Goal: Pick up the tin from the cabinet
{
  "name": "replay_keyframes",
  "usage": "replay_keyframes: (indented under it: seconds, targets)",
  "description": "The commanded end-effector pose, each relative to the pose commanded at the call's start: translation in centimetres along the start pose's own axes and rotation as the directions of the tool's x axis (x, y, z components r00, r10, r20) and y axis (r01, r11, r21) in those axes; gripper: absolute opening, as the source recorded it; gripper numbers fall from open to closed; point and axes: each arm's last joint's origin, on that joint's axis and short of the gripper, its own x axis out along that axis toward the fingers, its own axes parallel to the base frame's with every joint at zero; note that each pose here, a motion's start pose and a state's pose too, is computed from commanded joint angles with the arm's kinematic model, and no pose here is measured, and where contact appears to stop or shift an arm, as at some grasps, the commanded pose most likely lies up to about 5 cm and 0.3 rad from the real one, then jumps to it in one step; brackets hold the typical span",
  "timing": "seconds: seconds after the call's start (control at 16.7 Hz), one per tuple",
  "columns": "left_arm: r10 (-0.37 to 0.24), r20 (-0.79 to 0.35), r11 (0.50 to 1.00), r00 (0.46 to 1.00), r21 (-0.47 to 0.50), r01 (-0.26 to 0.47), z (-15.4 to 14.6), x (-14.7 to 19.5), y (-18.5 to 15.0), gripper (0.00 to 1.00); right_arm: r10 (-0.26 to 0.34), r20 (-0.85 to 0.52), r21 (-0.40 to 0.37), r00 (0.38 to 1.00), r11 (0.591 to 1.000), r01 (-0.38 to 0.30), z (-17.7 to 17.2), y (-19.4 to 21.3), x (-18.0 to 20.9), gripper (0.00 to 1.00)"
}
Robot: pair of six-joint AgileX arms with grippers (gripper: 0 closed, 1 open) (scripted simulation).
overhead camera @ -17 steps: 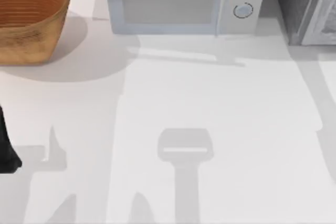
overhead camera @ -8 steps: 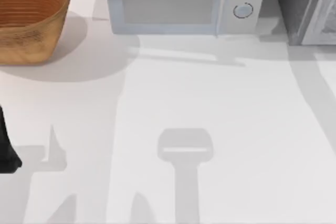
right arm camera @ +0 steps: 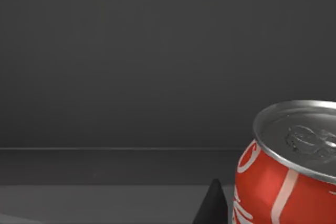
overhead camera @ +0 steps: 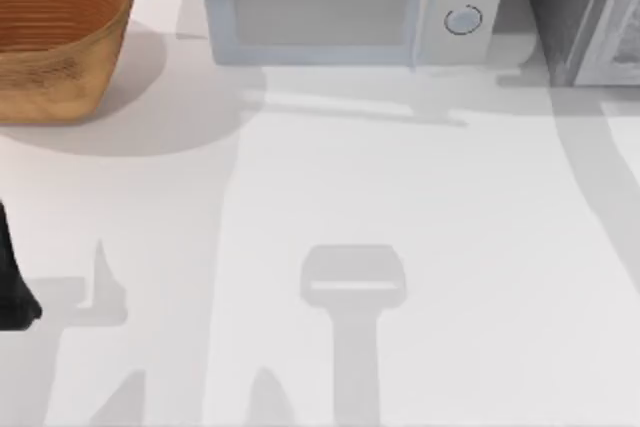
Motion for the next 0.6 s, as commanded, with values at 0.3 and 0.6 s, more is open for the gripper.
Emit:
replay_keyframes:
  seconds: [0.3, 0.6]
  targets:
    - [0.000, 0.000, 1.000, 1.000, 0.000, 0.000, 0.0, 0.0, 0.0, 1.00, 0.014, 0.018, 0.001, 1.000, 1.000, -0.014, -3.0, -1.0, -4.0, 0.00]
    - [0.000, 0.000, 1.000, 1.000, 0.000, 0.000, 0.0, 0.0, 0.0, 1.00, 0.021, -0.050, -0.007, 0.999, 1.000, -0.022, -12.3, -2.2, -7.7, 0.00]
